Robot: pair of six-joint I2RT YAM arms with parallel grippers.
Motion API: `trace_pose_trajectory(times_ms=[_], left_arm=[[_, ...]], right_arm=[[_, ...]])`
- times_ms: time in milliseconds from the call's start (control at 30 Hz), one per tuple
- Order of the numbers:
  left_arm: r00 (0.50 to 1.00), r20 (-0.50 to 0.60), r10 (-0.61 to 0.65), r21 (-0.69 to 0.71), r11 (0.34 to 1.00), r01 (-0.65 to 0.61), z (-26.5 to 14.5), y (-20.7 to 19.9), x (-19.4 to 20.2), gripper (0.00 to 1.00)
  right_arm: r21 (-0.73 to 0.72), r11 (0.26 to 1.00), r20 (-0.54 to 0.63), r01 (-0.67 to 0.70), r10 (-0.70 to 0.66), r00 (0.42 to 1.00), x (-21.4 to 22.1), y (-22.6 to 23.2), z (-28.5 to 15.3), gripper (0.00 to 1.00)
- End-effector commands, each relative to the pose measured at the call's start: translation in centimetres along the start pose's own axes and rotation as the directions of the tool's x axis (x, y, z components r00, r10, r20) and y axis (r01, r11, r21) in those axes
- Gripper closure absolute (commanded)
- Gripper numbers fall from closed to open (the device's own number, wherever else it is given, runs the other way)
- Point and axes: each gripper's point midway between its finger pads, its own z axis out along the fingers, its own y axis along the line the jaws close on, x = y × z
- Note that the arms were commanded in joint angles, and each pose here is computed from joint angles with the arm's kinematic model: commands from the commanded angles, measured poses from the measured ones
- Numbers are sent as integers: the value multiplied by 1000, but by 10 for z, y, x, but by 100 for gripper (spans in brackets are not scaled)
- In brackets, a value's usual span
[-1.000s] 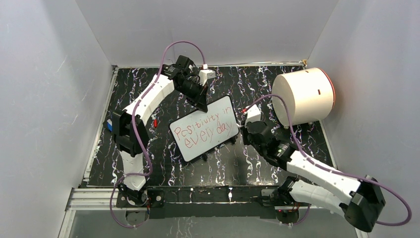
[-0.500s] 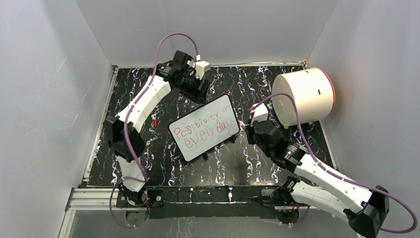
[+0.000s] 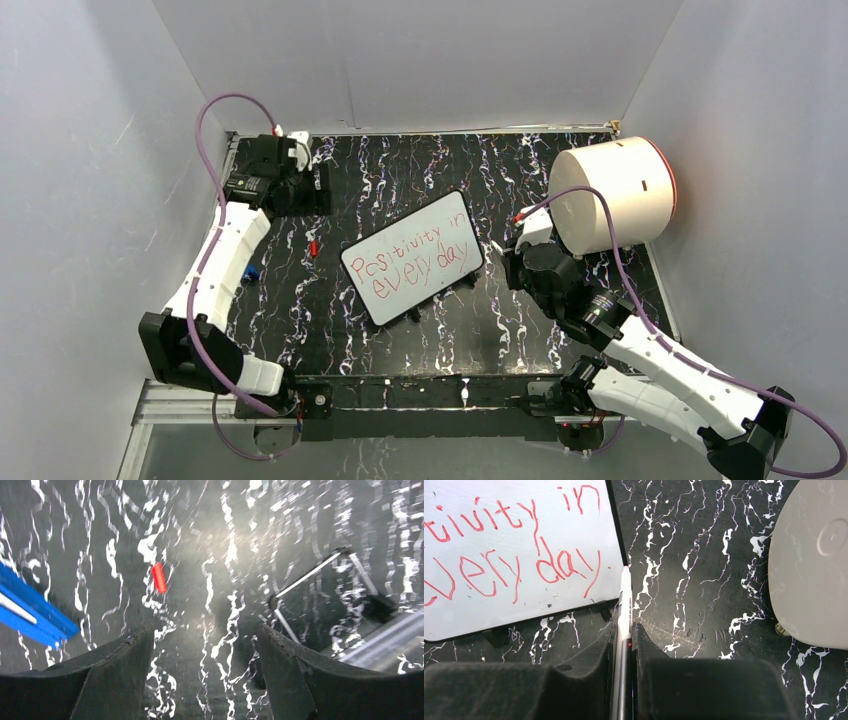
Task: Write a sentence on the whiteboard
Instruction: Close the pen cap at the center of the board.
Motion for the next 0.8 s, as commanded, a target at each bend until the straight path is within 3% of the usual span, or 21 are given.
trace_pose_trajectory(times_ms=[0, 300, 767], left_arm=[[991, -78, -106, -139, 986, 94, 13, 36, 36, 29], [956, -227, -186, -246, 961, 128, 58, 59, 84, 40], [918, -348, -192, -336, 939, 70, 123, 78, 99, 63]], right_arm=[[4, 999, 74, -48, 47, 996, -30, -1, -9, 100], [11, 998, 78, -59, 58, 995, -29, -5, -13, 100], [16, 996, 84, -82, 81, 993, -25, -9, -19, 100]])
